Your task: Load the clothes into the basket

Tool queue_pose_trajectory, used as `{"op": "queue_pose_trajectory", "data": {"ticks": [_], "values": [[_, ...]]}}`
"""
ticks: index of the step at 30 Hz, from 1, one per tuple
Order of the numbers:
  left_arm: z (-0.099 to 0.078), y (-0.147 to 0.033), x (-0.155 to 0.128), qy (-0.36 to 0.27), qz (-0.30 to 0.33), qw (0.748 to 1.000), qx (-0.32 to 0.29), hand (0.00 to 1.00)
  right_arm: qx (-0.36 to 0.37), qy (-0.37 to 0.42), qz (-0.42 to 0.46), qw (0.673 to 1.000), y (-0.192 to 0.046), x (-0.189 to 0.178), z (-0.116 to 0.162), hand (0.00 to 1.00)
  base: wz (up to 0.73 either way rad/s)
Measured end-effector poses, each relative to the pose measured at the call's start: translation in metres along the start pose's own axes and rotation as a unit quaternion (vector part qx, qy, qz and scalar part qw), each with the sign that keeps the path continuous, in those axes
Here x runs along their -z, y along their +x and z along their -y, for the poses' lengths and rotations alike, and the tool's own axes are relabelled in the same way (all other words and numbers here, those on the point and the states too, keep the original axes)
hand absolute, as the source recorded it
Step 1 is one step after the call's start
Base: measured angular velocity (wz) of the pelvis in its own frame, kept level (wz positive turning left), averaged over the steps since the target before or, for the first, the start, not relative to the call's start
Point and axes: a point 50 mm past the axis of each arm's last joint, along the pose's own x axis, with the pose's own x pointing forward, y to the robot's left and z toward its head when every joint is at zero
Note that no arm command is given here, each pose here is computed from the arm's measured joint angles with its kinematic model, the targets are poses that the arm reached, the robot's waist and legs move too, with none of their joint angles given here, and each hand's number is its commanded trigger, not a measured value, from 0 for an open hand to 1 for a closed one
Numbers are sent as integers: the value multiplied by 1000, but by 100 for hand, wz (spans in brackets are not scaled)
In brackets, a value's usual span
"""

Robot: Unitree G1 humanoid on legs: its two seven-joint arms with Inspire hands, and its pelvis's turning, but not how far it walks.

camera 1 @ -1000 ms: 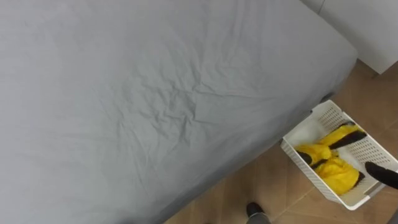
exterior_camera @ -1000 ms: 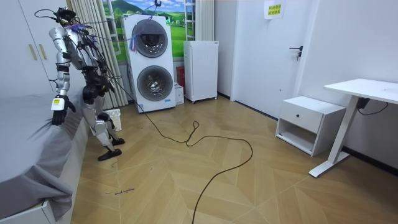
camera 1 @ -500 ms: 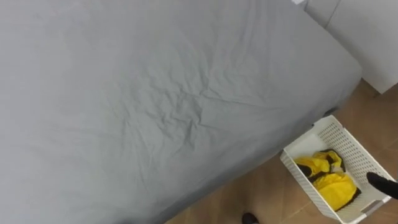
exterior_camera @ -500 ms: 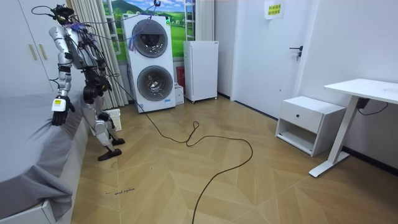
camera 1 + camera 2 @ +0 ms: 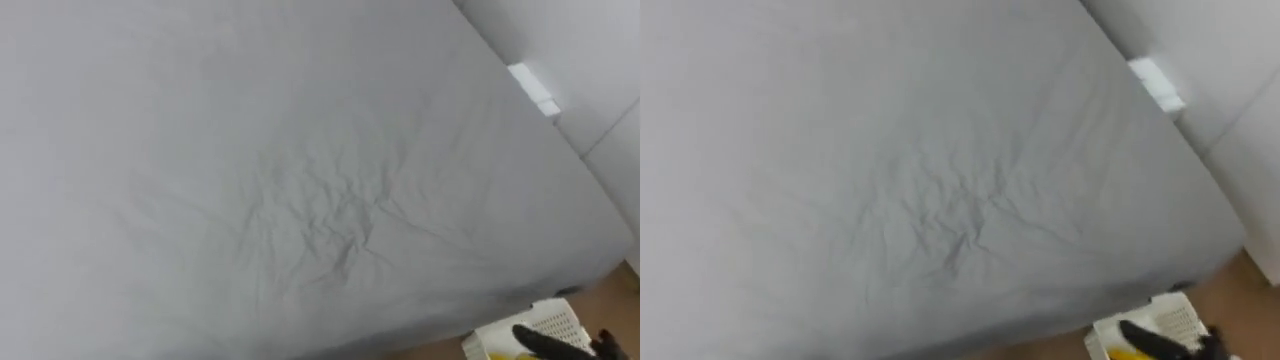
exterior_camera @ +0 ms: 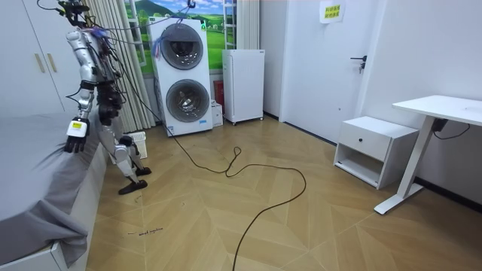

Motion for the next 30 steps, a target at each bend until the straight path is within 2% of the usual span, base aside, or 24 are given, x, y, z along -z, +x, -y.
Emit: {"op": "queue_pose_trajectory", "data": {"ticks": [6, 13, 20, 30], "values": [[7, -1, 2, -7, 0, 1000, -3, 0, -45, -14, -62, 997, -8, 32, -19, 0, 36], [11, -2, 5, -20, -7, 1000, -3, 0, -86, -122, -126, 981, -16, 64, -18, 0, 25], [11, -2, 5, -12, -10, 1000, 4, 0, -115, -174, -140, 968, -20, 71, -24, 0, 7], [13, -2, 9, 6, -18, 1000, 10, 0, -133, -188, -152, 961, -24, 80, -21, 0, 0]]}}
